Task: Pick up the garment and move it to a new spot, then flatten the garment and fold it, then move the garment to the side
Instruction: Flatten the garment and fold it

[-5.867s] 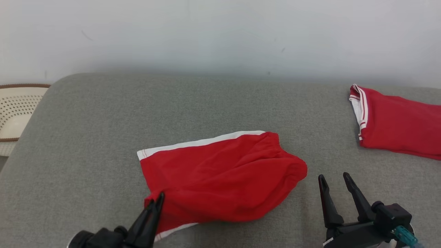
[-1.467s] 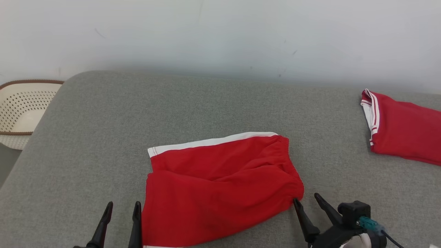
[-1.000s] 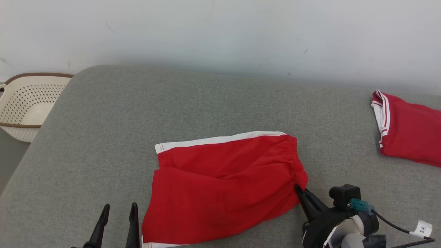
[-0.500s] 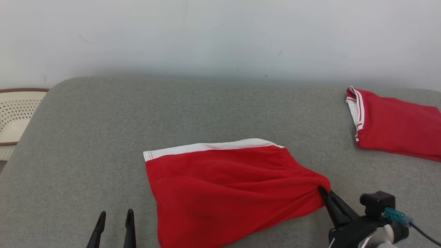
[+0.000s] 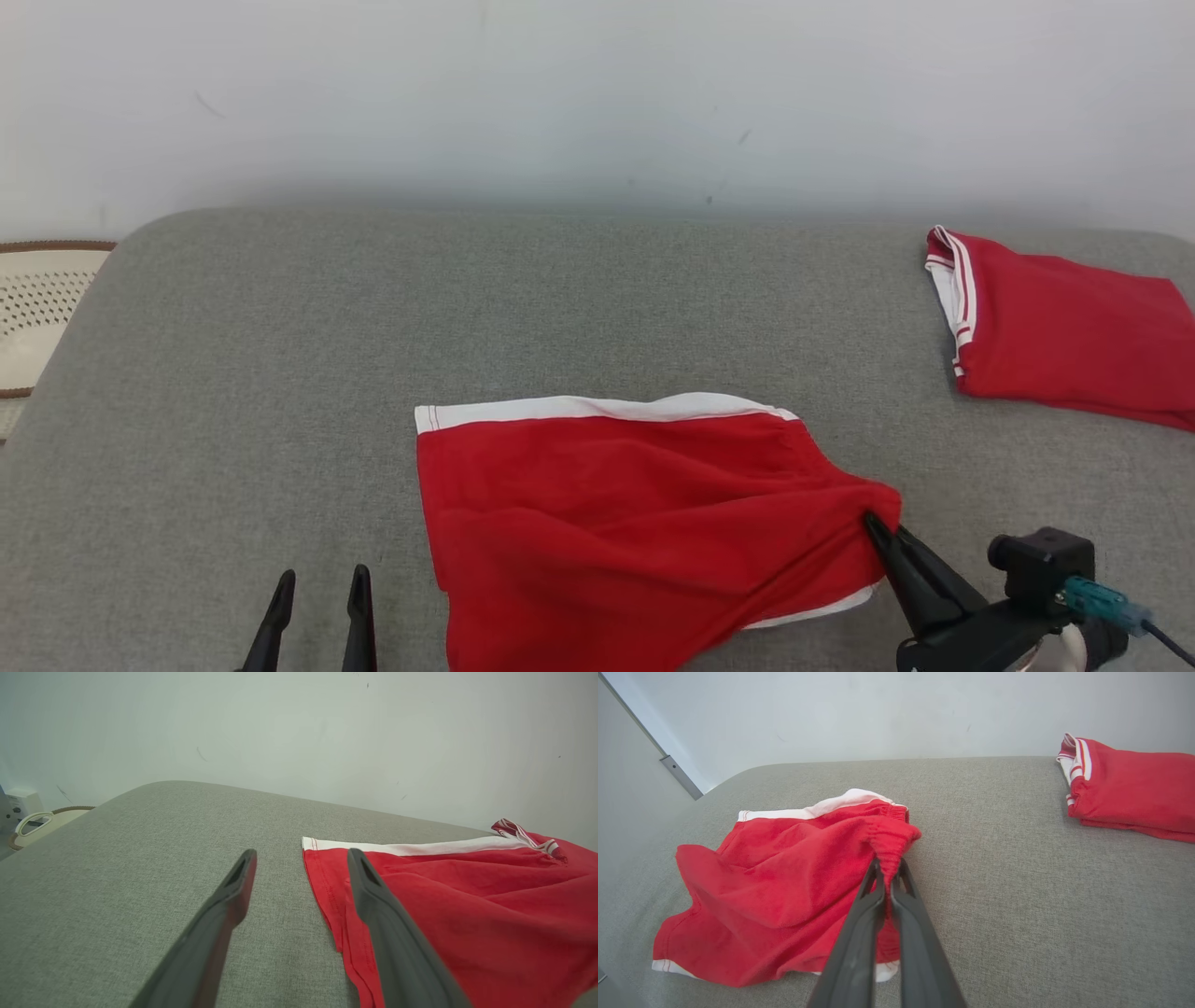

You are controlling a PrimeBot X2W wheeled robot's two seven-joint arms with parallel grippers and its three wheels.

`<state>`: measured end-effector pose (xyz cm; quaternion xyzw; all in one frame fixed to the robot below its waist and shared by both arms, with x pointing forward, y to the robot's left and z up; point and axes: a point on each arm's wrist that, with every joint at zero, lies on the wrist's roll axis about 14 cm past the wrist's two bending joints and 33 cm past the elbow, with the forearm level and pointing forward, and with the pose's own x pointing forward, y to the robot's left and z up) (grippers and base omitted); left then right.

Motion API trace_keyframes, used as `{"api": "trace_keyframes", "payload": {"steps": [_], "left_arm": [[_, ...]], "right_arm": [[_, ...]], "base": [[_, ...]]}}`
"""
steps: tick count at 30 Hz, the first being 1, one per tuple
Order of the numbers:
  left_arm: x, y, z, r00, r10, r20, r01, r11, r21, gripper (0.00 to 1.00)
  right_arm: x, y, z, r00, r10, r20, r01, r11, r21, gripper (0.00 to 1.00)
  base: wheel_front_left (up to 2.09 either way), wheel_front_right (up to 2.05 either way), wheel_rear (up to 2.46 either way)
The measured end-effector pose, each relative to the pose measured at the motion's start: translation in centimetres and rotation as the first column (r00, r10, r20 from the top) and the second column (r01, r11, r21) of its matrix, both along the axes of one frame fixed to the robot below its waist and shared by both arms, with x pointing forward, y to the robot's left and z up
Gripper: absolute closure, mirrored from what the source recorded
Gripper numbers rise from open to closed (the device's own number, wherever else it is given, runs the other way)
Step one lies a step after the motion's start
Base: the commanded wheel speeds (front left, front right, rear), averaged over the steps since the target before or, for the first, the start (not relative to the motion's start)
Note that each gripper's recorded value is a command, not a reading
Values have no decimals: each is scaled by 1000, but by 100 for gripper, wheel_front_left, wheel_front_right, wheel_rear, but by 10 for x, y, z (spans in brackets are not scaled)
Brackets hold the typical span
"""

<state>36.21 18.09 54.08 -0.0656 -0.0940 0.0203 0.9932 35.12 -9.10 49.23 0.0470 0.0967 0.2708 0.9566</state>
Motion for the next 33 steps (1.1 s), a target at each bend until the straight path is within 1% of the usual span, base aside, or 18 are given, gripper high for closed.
{"api": "trace_keyframes", "payload": {"steps": [6, 7, 10, 11, 15, 18, 23, 24, 25, 27, 29, 30, 31, 33], "left_arm": [[-4, 3, -2, 1000, 8, -7, -8, 1000, 0, 0], [-5, 4, -2, 1000, 12, -8, -12, 1000, 0, 0], [-9, 9, -3, 1000, 24, -11, -24, 1000, 1, 0], [-11, 11, -4, 999, 32, -13, -32, 999, 2, 0], [-14, 14, -2, 999, 43, -6, -43, 999, 3, 0], [-18, 17, -3, 998, 54, -9, -54, 999, 2, 0], [-20, 23, -4, 997, 70, -14, -70, 998, 0, 0], [-20, 23, -4, 998, 68, -14, -68, 998, 0, 0], [-20, 22, -4, 998, 64, -14, -64, 998, 0, 0], [-19, 22, -5, 998, 63, -15, -63, 998, -1, 0], [-17, 21, -4, 998, 57, -14, -57, 998, 1, 0], [-15, 18, -4, 999, 48, -12, -48, 999, 2, 0], [-15, 18, -4, 999, 46, -11, -46, 999, 2, 0], [-14, 16, -3, 999, 40, -10, -40, 999, 2, 0]], "right_arm": [[26, 20, 14, 997, 44, 68, -41, 998, -47, 100], [31, 22, 13, 996, 56, 74, -50, 996, -75, 100], [55, 30, 11, 994, 69, 87, -58, 991, -118, 100], [66, 31, 8, 995, 62, 75, -52, 991, -125, 100], [82, 30, -7, 998, 60, 37, -52, 982, -181, 100], [87, 32, -19, 998, 60, 10, -56, 978, -203, 100], [89, 31, -34, 999, 48, -25, -52, 976, -211, 100], [88, 31, -37, 998, 44, -34, -50, 976, -212, 96], [87, 30, -39, 998, 42, -37, -49, 976, -212, 58], [87, 29, -40, 999, 31, -35, -38, 979, -199, 0], [85, 26, -41, 999, 21, -35, -27, 982, -187, 0], [84, 25, -37, 1000, 9, -21, -13, 988, -151, 0], [84, 24, -34, 1000, 7, -11, -8, 990, -139, 0], [81, 20, -32, 1000, 5, 3, -4, 991, -131, 0]], "base": [[0, 0, 0], [0, 0, 0], [0, 0, 0], [0, 0, 0], [0, 0, 0], [0, 0, 0], [0, 0, 0], [0, 0, 0], [0, 0, 0], [0, 0, 0], [0, 0, 0], [0, 0, 0], [0, 0, 0], [0, 0, 0]]}}
